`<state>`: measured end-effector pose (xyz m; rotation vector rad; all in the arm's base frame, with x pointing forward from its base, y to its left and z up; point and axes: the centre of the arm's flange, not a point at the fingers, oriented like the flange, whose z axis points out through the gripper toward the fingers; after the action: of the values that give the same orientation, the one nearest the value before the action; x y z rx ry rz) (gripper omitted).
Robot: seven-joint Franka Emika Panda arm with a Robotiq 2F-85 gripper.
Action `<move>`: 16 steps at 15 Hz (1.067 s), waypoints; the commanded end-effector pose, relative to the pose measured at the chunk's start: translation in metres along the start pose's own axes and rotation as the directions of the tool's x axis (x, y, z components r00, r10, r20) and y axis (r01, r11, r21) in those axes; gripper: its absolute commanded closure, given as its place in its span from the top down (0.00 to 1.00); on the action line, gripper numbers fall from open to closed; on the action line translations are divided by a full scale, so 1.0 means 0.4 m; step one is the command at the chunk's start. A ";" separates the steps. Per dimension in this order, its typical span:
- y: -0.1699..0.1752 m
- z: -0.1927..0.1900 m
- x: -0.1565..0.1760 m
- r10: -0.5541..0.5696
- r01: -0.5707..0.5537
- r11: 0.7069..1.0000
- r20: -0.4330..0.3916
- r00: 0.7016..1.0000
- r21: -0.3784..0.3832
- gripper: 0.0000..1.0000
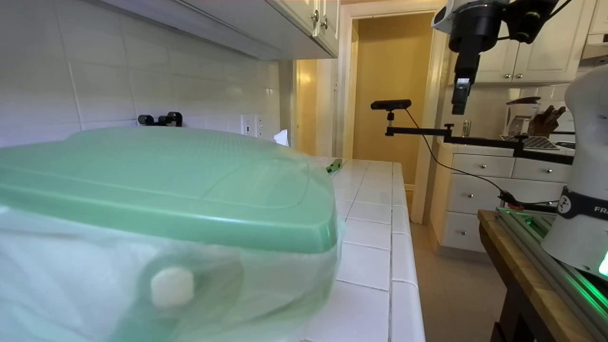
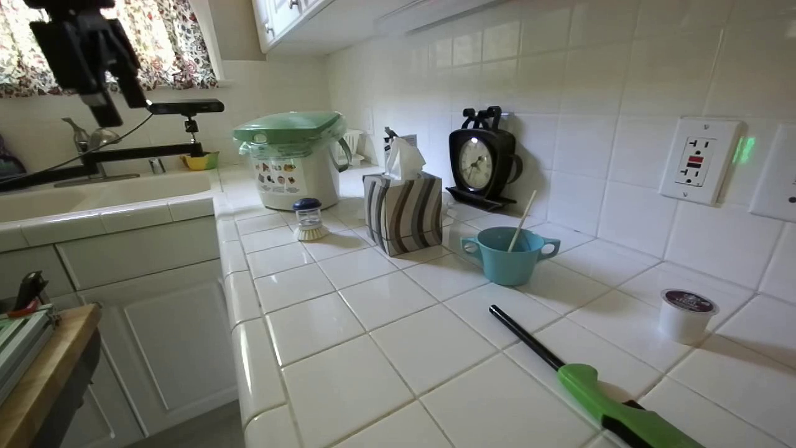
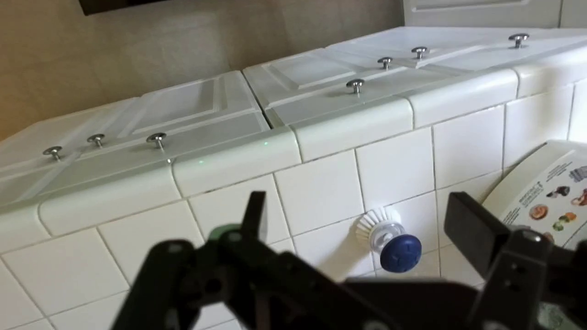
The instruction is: Use the paper towel to clean the surface
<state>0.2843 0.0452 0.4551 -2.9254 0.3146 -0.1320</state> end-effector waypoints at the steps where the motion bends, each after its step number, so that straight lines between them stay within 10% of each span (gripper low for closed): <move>1: -0.024 0.068 0.126 0.013 -0.012 0.999 -0.046 0.999 0.031 1.00; 12: -0.213 0.201 0.431 -0.208 0.223 0.974 -0.230 0.951 0.041 1.00; 16: -0.210 0.203 0.412 -0.182 0.192 0.981 -0.220 0.958 0.022 1.00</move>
<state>0.4705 0.1048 0.4037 -2.8954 0.0632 -0.4829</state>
